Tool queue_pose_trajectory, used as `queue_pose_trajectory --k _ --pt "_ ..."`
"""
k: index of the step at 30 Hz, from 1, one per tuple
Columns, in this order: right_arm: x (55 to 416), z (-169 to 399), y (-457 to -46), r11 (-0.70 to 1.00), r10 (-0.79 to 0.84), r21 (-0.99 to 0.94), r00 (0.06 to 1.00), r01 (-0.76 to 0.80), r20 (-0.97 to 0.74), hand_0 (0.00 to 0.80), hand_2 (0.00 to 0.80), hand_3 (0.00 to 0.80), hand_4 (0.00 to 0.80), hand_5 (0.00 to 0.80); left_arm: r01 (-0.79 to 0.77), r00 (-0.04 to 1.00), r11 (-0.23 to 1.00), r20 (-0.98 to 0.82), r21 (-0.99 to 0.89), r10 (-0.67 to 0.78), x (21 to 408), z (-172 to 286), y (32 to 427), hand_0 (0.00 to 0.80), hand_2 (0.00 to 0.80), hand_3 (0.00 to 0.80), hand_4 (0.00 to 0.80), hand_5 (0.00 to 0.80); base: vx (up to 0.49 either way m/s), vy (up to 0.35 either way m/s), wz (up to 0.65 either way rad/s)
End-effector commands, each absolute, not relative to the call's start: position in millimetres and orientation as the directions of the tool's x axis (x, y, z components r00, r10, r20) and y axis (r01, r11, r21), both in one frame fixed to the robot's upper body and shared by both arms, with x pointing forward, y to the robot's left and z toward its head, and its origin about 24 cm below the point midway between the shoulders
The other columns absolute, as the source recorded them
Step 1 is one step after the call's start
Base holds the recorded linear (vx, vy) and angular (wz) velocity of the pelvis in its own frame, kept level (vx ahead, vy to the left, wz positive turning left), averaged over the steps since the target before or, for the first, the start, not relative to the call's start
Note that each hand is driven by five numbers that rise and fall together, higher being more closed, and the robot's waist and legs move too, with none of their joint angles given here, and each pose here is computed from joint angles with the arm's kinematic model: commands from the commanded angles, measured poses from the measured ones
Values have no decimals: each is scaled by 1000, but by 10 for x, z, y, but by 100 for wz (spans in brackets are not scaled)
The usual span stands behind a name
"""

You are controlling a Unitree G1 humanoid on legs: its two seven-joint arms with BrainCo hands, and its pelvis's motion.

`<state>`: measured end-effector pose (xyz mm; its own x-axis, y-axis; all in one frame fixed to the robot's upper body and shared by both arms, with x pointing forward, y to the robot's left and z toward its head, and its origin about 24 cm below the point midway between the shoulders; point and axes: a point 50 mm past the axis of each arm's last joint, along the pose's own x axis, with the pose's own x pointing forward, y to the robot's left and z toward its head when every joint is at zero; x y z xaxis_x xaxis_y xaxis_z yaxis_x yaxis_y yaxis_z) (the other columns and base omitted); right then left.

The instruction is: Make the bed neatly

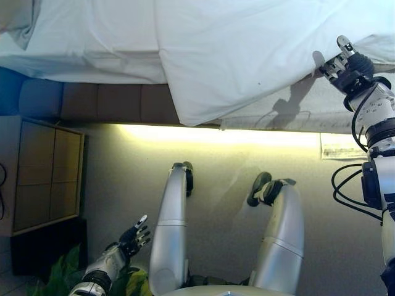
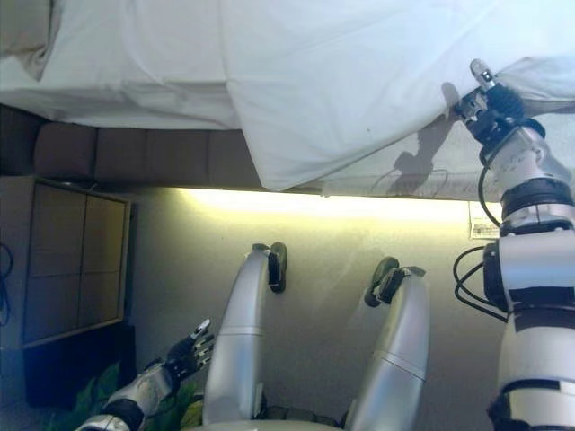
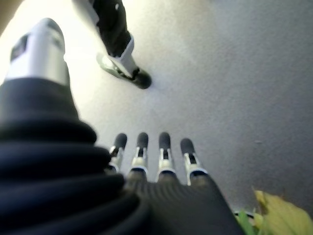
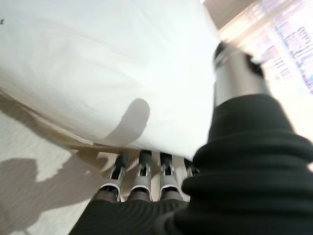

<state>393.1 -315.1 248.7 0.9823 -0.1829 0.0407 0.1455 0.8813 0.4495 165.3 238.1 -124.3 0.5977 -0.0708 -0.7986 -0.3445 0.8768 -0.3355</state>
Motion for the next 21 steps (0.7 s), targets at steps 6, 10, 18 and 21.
queue_pose_trajectory --k 6,10,18,21 --pt "3858 2985 -3161 929 -123 370 956 16 267 800 800 800 800 800 -370 501 900 -865 -231 -16 1239 -1362 2569 0 0 0 0 0 45 -18 14" --pt "3872 2916 -3128 932 -88 362 963 -11 256 800 800 800 800 800 -370 519 897 -854 -241 -15 1202 -1358 2596 0 0 0 0 0 30 -14 -7" --pt "3897 2567 -3101 937 -49 350 983 -17 179 800 800 800 800 800 -289 723 886 -690 -363 -47 1721 -1059 2533 0 0 0 0 0 63 24 -1" --pt "3896 2464 -3091 938 -35 346 986 -23 161 800 800 800 800 800 -228 790 889 -609 -397 -70 1967 -886 2500 0 0 0 0 0 57 34 -1"
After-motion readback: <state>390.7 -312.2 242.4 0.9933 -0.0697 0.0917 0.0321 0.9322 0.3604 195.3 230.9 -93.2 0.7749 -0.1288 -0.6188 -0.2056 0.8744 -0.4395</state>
